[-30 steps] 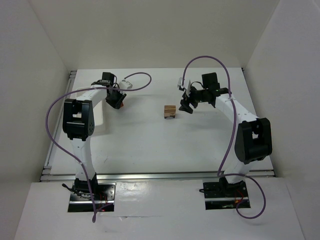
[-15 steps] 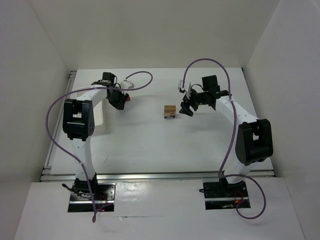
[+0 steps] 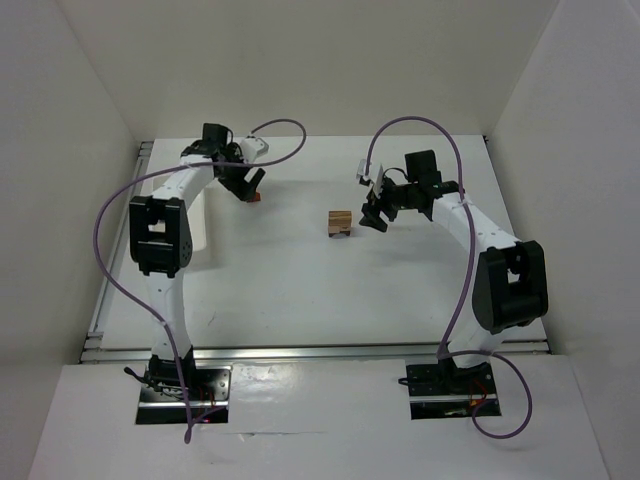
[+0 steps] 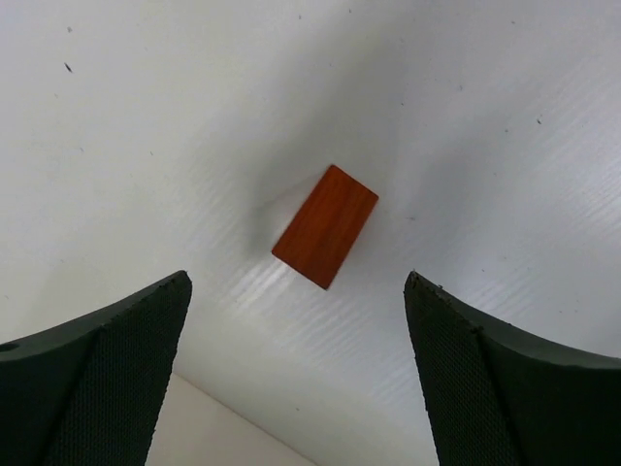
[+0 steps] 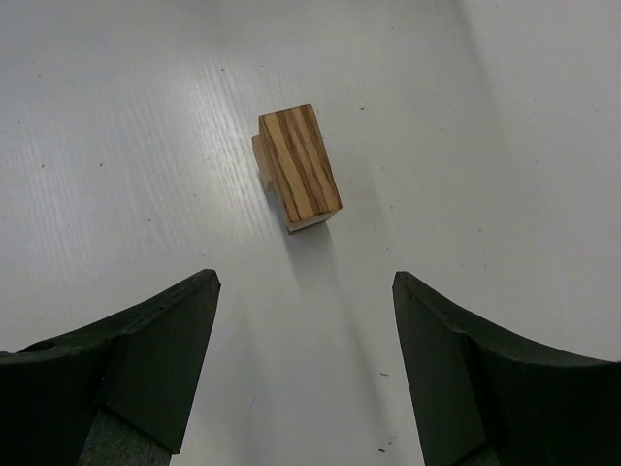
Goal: Build the wood block tower
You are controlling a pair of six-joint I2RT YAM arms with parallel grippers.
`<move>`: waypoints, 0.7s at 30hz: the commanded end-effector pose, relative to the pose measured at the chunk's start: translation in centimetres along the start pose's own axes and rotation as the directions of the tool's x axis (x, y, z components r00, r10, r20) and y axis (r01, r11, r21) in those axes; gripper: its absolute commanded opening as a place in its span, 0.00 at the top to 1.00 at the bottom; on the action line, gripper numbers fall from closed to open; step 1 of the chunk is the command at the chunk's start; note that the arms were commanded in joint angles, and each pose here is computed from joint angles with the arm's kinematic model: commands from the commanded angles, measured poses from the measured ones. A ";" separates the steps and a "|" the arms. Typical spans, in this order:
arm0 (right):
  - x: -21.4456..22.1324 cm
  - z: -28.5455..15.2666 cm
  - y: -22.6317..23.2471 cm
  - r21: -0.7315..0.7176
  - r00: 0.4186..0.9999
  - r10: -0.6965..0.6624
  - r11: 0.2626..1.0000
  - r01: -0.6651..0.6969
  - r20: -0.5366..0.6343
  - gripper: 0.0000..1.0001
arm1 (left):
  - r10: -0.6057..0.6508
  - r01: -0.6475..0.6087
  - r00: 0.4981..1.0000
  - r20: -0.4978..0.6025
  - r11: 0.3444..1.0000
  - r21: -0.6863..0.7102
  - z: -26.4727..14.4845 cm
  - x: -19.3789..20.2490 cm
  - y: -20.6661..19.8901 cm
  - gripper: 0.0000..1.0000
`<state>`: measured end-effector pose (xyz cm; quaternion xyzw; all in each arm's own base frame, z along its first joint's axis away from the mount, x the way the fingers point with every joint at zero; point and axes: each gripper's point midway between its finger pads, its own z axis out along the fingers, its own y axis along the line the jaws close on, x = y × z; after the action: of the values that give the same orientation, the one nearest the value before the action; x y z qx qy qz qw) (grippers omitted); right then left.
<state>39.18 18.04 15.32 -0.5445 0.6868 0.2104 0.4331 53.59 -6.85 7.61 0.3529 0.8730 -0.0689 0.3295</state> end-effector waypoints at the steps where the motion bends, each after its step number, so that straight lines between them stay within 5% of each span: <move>1: -1.9 -1.5 -0.8 0.054 0.999 -0.043 0.998 0.042 0.031 0.20 | 0.067 -0.066 0.998 -0.014 0.994 0.084 1.7 0.4 -0.5 0.06; 8: -1.9 -1.6 -1.2 0.068 0.999 -0.042 0.997 0.041 0.016 0.20 | 0.105 -0.104 0.994 -0.002 0.986 0.127 2.9 0.2 -1.3 0.24; 21: -1.4 -1.7 -1.0 0.063 1.000 -0.003 0.998 0.003 -0.011 0.20 | 0.128 -0.122 0.991 -0.044 0.985 0.123 4.9 1.1 -2.2 0.38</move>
<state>39.34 17.44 14.90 -0.5374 0.7014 0.1961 0.4251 53.75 -9.09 3.67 0.4153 0.8591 -0.0842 0.2871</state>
